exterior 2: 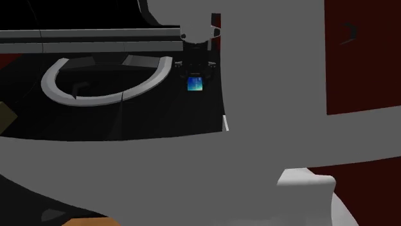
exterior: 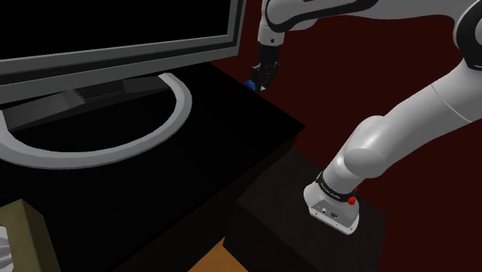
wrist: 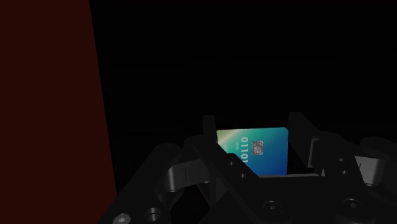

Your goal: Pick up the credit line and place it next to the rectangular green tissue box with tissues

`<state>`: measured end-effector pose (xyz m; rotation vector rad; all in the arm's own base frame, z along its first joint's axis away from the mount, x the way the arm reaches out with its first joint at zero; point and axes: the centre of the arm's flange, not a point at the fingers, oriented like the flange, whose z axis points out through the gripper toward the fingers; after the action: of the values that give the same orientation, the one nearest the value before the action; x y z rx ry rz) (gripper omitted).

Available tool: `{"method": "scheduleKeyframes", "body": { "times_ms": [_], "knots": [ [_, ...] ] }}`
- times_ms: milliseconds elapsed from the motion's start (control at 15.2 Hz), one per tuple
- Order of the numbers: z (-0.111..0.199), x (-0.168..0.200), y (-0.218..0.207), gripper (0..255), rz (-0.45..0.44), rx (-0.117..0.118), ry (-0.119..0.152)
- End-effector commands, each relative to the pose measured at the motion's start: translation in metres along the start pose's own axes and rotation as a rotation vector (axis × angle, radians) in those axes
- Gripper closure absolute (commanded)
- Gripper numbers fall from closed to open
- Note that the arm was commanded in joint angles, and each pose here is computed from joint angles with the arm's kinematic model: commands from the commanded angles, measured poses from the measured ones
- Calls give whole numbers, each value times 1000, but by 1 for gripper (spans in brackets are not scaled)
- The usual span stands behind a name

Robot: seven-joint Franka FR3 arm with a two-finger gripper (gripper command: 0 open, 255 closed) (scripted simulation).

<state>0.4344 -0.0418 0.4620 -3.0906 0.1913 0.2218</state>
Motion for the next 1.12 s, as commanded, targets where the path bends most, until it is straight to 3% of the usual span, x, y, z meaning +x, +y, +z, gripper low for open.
{"method": "scheduleKeyframes", "body": {
  "times_ms": [0, 1056],
  "knots": [
    [-11, -2, 1, 255, 0, 0, 0],
    [-95, -14, -1, 255, 0, 0, 0]
  ]
}}
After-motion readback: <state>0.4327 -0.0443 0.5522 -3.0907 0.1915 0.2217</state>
